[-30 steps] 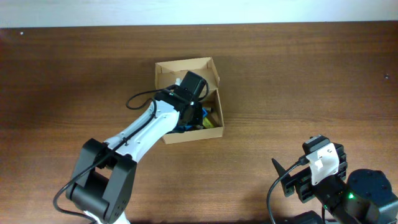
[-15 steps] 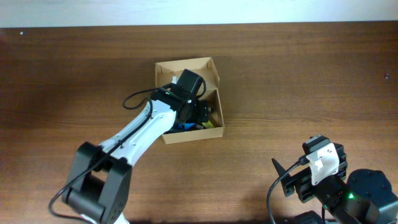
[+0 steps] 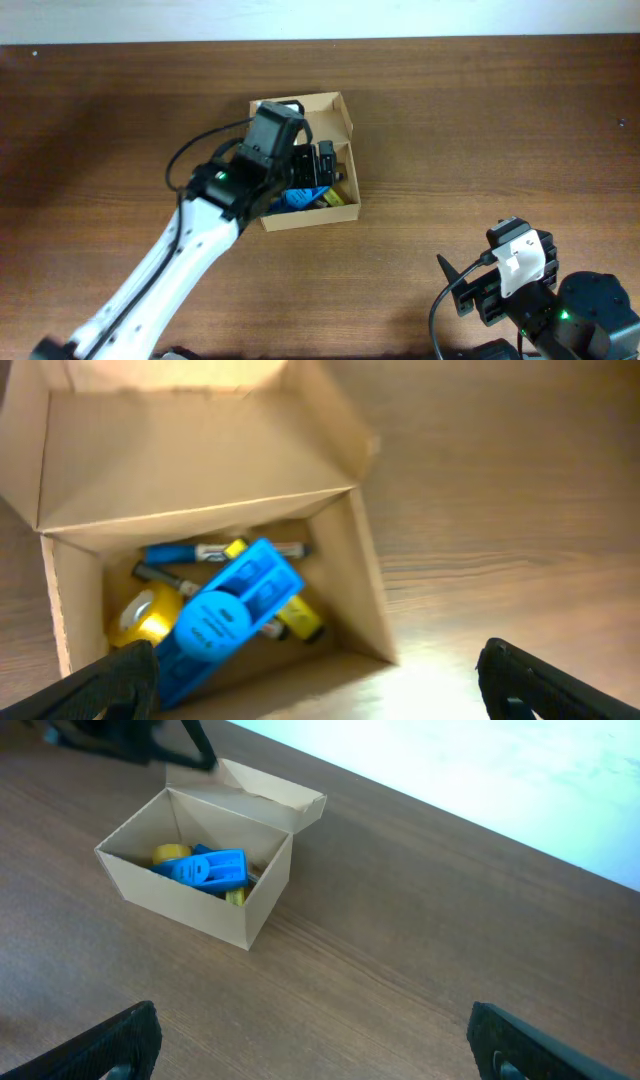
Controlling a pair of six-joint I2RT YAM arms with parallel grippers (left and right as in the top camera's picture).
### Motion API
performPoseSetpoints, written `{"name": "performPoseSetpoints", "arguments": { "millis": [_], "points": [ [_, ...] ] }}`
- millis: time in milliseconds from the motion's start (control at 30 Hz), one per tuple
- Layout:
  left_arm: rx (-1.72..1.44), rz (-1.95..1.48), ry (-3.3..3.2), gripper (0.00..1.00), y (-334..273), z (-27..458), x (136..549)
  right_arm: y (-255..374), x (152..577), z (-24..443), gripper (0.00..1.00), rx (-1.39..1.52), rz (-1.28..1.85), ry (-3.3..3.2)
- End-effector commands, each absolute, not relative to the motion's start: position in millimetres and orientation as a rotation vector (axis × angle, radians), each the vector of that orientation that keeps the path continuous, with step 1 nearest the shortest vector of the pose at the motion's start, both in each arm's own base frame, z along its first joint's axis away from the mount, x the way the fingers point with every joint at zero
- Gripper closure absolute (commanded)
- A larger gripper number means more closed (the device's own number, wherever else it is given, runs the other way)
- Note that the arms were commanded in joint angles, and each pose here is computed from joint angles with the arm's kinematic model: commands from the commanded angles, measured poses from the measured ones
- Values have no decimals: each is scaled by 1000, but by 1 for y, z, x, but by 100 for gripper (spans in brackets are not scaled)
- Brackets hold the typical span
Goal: Pack container
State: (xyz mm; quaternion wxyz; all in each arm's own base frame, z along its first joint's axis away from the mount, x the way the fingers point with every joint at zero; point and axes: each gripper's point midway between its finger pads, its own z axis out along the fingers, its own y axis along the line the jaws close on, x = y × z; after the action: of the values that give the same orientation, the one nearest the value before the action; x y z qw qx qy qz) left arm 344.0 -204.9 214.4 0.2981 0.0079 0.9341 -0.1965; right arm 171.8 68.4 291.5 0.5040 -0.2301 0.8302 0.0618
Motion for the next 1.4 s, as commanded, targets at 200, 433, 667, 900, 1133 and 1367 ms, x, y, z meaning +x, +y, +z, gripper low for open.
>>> {"name": "performPoseSetpoints", "arguments": {
  "millis": [200, 433, 667, 900, 1133, 1367],
  "points": [
    [31, -652, 2331, 0, -202, 277, 327, 68, 172, 291, 1, -542, 155, 2007],
    [31, -653, 2326, 55, -203, 278, 327, 68, 172, 291, 1, -542, 154, 2007],
    [32, -661, 2309, 98, -204, 281, 330, 81, 174, 305, 1, -571, 226, 1933],
    [-70, -703, 2290, 98, -202, 286, 335, 64, 186, 311, 1, -315, 227, 1969],
    [-442, -798, 2279, 98, -178, 286, 349, 17, 234, 295, 1, 323, 107, 2051],
    [-612, -859, 2258, 98, -164, 287, 356, 48, 289, 285, 1, 280, 180, 2081]
  ]
}}
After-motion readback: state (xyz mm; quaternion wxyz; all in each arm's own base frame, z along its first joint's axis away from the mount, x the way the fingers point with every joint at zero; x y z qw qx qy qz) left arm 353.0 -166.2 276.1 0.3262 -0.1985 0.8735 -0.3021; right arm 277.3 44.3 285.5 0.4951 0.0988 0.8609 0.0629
